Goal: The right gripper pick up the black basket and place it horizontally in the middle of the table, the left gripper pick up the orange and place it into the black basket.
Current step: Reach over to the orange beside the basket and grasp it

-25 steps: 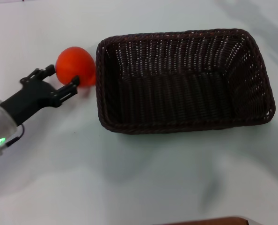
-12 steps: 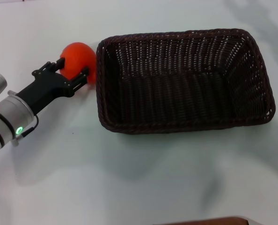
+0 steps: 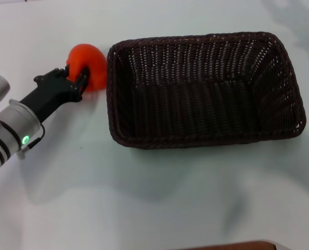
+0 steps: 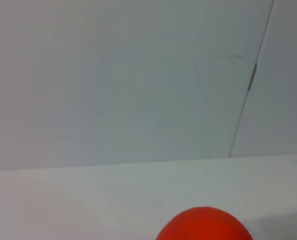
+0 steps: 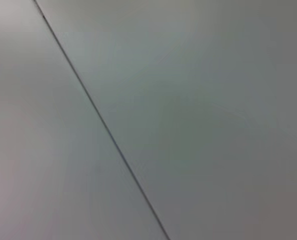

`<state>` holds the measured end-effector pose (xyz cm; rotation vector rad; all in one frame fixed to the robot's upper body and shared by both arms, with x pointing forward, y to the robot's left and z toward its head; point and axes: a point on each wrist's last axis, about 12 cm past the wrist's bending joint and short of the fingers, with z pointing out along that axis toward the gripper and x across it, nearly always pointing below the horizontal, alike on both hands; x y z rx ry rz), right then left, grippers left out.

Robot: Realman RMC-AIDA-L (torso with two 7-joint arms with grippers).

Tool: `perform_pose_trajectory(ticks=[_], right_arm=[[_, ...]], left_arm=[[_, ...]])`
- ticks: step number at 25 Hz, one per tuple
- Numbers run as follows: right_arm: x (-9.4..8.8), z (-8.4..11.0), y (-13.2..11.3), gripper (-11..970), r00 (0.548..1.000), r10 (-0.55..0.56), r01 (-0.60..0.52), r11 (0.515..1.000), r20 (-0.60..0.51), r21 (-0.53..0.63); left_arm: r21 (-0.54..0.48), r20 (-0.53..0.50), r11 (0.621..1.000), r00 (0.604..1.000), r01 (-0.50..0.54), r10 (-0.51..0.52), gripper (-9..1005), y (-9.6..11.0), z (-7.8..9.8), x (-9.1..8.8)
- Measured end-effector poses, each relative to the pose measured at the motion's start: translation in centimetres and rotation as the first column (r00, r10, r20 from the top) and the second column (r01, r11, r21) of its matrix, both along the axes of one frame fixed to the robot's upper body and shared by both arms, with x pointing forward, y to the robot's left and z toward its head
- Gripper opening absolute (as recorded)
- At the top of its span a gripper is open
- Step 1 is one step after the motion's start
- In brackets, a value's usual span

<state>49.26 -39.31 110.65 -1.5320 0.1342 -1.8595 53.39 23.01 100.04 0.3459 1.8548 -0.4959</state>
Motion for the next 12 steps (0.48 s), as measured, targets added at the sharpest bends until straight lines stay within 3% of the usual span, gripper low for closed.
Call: perform_pose_trajectory(ticks=[6,12], right_arm=[[-0.2,-0.7,-0.2,605,0.999,-0.052,0.052,0.998,0.005,0.036],[-0.7,-1.0,-0.6,606,0.996,-0.092,0.091,0.993,0.008,0.072]], left_arm=[[-0.027,0.031,1.0,0.999,-0.013,0.014,359,0.5,0.6,0.2],[-0.123,0.123,0.991,0.99,-0.054,0.069,280,2.3,2.0,-0.5]])
